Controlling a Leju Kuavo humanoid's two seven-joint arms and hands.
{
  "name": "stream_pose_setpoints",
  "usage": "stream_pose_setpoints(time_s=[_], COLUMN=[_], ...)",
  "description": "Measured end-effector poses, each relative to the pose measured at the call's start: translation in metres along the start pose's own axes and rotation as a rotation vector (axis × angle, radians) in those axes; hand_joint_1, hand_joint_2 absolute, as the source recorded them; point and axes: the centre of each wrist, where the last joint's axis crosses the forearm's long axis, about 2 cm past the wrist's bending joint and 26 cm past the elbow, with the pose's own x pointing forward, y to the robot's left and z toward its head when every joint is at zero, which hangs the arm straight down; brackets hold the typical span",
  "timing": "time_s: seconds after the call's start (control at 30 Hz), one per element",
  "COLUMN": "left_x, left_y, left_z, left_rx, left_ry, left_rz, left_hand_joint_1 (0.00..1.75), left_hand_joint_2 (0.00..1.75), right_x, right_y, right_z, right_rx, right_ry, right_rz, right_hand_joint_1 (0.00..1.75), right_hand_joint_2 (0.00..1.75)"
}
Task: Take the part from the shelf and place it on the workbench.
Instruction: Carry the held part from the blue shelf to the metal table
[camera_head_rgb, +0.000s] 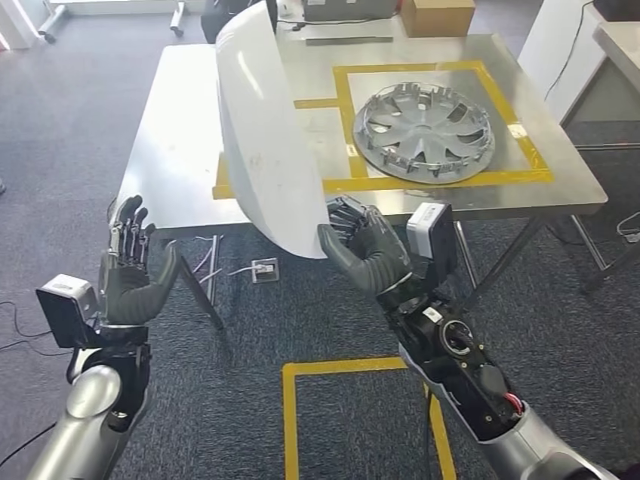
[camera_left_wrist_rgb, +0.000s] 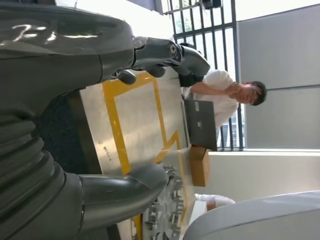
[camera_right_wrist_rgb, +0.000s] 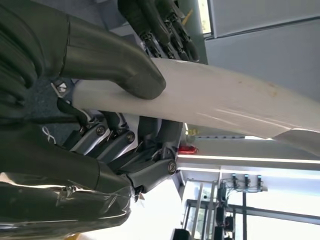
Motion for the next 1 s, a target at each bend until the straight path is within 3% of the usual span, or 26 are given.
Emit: stream_pose_setpoints(time_s=[0.53,1.0], left_x=[0.002,0.001], left_y=[-0.001,-0.003], left_z=[-0.008,-0.010], left_rx=[-0.018,-0.016], left_ry=[-0.017,-0.014], left_rz=[-0.001,0.002], left_hand_joint_1=[0.00,0.00], left_hand_joint_2=[1.75,1.75], right_x=[0.009,-0.006], right_y=[-0.025,-0.040], right_z=[-0.033,-0.041], right_rx=[0.020,0.008], right_ry=[-0.057,-0.023], right_rz=[0.108,0.149], right_hand_joint_1=[1.75,1.75], right_hand_joint_2=[1.75,1.75])
